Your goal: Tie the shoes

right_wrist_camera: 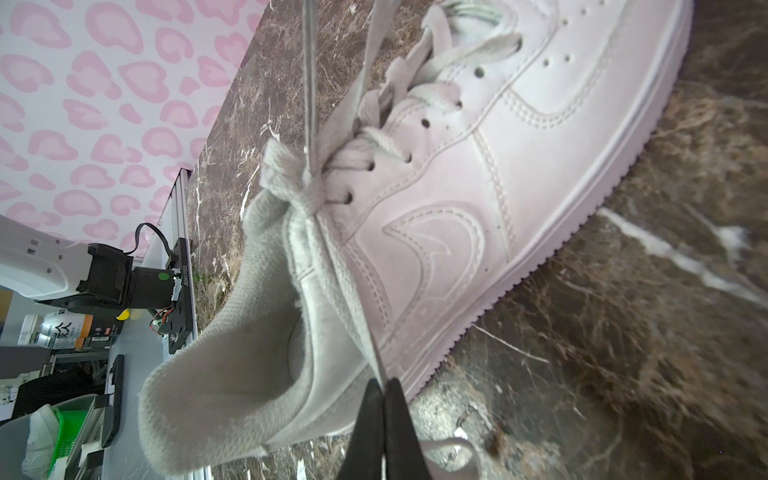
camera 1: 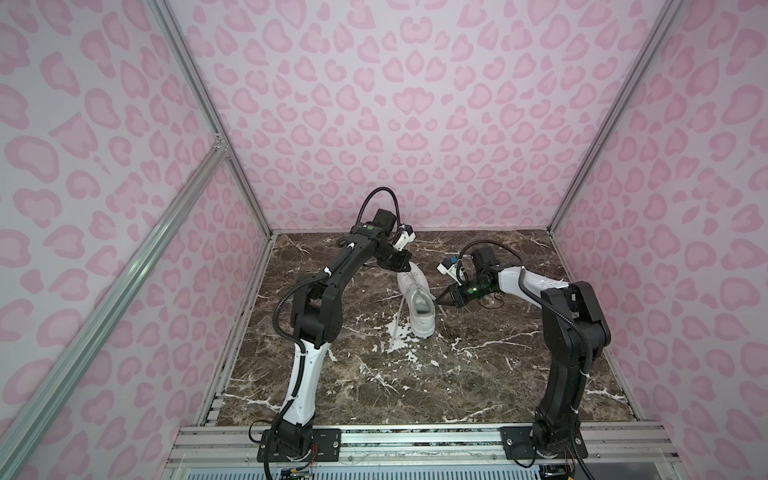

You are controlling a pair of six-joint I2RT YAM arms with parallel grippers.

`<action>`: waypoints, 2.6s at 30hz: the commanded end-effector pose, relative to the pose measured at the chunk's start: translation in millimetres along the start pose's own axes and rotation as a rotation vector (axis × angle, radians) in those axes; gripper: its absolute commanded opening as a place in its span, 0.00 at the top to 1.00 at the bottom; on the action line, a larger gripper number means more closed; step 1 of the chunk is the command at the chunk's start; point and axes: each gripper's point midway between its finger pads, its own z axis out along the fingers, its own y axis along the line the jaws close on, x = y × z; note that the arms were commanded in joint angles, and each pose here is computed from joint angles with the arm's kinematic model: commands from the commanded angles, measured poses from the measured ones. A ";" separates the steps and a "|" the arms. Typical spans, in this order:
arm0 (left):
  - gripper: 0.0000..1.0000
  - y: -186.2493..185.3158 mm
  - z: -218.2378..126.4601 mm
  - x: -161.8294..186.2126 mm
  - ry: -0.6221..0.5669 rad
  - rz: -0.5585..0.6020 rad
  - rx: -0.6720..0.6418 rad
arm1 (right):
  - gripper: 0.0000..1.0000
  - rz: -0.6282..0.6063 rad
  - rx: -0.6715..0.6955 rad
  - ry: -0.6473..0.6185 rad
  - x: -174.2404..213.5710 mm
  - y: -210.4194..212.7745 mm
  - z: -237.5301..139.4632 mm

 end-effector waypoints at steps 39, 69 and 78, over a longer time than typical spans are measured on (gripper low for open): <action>0.97 36.7 1.7 -5.5 -0.013 0.014 -0.126 | 1.00 0.086 0.052 0.115 41.1 -16.1 1.8; 0.97 51.8 0.2 -5.4 -0.019 -0.013 -0.129 | 1.00 0.105 0.051 0.140 51.8 -19.8 3.6; 0.97 19.1 6.4 -3.8 -0.021 0.014 -0.024 | 1.00 0.064 -0.030 0.063 21.8 6.7 8.4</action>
